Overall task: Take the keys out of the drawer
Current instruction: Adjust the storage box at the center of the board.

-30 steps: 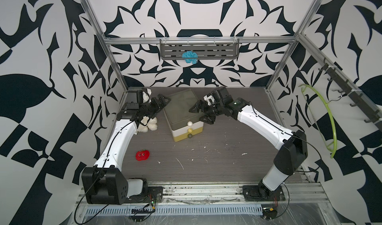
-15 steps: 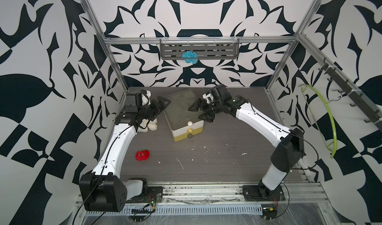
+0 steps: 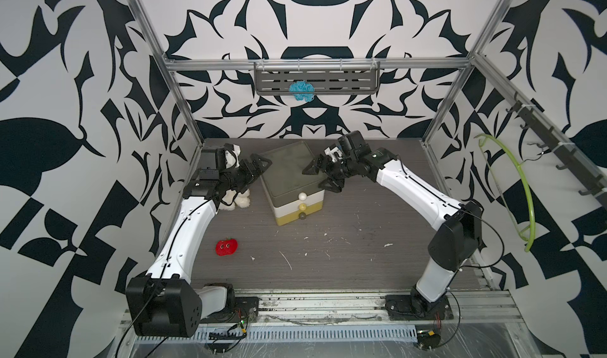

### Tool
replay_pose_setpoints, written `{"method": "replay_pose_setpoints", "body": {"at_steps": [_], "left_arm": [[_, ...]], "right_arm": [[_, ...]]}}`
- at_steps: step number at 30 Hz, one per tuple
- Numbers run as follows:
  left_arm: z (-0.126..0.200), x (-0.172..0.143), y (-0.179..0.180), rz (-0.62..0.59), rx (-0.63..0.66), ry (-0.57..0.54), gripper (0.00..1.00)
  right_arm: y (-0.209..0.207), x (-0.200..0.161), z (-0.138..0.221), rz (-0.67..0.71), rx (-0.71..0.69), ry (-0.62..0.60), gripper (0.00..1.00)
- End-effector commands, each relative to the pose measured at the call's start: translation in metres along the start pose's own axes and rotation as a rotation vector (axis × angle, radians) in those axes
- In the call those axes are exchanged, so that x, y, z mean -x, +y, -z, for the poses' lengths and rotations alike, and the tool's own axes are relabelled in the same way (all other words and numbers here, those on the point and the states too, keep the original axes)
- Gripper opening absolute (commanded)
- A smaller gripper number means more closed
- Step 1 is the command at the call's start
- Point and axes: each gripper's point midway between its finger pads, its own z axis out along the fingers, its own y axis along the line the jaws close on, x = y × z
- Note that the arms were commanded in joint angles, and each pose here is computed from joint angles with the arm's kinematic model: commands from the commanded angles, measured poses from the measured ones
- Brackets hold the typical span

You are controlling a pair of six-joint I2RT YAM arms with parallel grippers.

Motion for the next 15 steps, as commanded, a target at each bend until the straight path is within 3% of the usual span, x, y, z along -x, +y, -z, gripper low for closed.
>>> {"method": "replay_pose_setpoints", "body": {"at_steps": [1,15], "left_arm": [[0.002,-0.01,0.002,0.012,-0.002,0.025,0.99],[0.003,-0.015,0.008,0.023,0.008,0.028,0.99]], "right_arm": [[0.027,0.038,0.016,0.111,0.066,-0.14,0.9],[0.033,0.067,0.016,0.125,0.083,-0.161,0.9]]}}
